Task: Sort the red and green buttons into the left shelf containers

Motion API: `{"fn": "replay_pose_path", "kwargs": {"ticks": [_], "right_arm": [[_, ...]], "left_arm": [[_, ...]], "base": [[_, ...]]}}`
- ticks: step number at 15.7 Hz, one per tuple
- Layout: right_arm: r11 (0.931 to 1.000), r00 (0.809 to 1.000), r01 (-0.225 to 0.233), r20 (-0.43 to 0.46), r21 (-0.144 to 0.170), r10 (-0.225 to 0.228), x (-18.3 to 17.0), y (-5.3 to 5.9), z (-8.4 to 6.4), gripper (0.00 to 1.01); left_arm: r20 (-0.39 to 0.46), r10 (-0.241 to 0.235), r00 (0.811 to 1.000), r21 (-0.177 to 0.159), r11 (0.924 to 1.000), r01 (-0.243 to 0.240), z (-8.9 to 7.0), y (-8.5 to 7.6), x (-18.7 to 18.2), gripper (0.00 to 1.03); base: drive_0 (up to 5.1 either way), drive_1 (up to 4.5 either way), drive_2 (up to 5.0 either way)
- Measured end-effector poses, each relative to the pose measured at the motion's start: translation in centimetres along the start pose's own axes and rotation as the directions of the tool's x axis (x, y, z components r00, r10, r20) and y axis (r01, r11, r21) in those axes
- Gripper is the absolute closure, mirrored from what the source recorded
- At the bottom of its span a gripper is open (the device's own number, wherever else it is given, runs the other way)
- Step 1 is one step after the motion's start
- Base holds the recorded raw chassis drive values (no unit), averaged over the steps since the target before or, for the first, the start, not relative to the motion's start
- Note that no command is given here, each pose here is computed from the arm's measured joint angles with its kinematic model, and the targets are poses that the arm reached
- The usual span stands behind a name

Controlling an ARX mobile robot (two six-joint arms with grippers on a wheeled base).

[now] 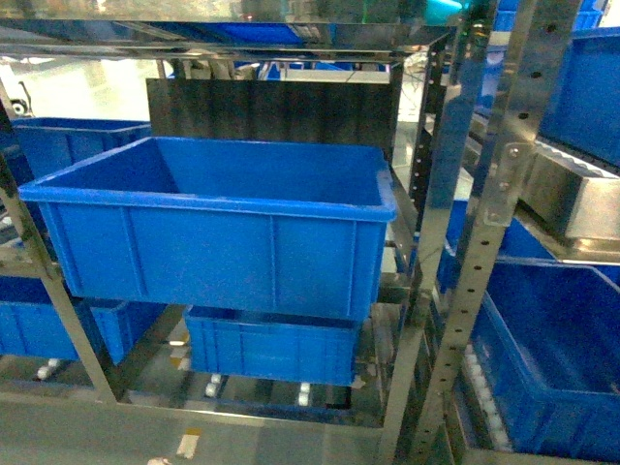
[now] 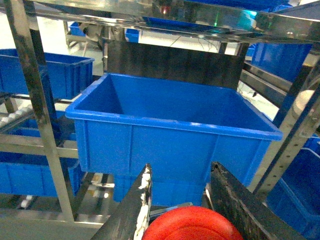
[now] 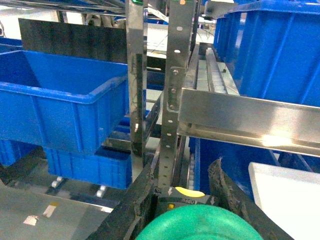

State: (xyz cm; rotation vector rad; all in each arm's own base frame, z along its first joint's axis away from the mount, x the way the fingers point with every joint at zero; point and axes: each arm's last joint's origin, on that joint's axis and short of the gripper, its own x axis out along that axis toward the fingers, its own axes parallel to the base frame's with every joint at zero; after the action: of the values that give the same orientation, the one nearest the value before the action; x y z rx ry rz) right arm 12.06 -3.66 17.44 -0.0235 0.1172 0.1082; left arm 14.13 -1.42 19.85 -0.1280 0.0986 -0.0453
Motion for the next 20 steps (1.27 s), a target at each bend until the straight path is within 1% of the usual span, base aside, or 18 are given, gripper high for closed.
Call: {"fn": "replay_pose_path", "kwargs": {"ticks": [20], "right_arm": [[1.0000,1.000,0.000,-0.003,0.001,0.000,0.01,-0.01,-0.03,0.72]], "left_arm": [[-0.002,0.000,1.000,0.000,1.0000,0.000,-0.01,0.00,0.01,0.73]], "base": [[-4.1,4.52,0.0]]}}
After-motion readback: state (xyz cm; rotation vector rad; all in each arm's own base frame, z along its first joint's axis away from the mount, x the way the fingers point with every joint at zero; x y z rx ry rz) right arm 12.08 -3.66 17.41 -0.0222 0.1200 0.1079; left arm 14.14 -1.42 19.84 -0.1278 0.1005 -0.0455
